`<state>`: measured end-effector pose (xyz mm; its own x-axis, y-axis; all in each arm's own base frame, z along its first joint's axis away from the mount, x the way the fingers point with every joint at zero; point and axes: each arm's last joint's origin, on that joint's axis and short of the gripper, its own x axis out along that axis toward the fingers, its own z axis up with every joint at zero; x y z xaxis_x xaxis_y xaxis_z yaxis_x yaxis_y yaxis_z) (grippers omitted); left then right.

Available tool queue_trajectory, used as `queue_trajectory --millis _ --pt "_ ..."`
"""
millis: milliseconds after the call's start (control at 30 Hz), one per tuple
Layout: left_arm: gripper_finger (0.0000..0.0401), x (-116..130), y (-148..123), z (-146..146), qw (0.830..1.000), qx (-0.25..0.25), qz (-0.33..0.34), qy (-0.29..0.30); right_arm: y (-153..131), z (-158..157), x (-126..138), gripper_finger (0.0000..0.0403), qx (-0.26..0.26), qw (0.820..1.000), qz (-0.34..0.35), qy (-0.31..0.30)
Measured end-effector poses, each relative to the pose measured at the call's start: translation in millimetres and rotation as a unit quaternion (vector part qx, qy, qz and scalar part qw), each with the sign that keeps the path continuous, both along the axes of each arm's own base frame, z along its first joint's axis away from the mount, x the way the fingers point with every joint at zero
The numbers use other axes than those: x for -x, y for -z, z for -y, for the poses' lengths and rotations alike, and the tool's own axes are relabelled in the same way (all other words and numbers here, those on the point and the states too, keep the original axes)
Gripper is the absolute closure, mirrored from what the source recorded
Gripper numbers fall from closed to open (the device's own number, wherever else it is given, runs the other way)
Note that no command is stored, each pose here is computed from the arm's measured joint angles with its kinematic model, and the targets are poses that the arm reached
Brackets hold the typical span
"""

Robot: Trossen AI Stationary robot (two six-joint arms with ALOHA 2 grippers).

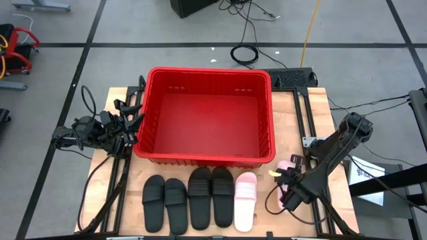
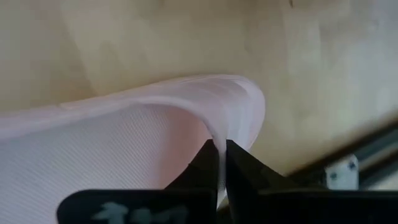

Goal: Pick and place slides into bin
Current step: Put the pink slipper into the red bin

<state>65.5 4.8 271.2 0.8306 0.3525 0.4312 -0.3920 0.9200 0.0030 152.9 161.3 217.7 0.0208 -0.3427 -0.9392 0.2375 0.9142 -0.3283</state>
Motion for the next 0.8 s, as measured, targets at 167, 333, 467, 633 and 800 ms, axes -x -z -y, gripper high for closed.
queue_trajectory --millis 167,333,467,633,800 --pt "0.0213 0 0 0 1.000 -0.001 -0.001 0.000 -16 3 2 0.0402 -0.045 0.997 0.061 -0.015" --pt "0.0212 0 0 0 1.000 -0.001 0.000 0.000 -30 7 5 0.0402 -0.086 0.991 0.098 -0.017" --pt "0.0212 0 0 0 1.000 -0.001 -0.001 -0.001 -38 8 7 0.0402 -0.125 0.984 0.118 -0.040" --pt "0.0213 0 0 0 1.000 -0.001 -0.001 -0.001 -47 6 5 0.0402 -0.164 0.971 0.156 -0.074" --pt "0.0212 0 0 0 1.000 -0.001 0.000 0.000 -56 1 1 0.0403 -0.203 0.951 0.202 -0.115"
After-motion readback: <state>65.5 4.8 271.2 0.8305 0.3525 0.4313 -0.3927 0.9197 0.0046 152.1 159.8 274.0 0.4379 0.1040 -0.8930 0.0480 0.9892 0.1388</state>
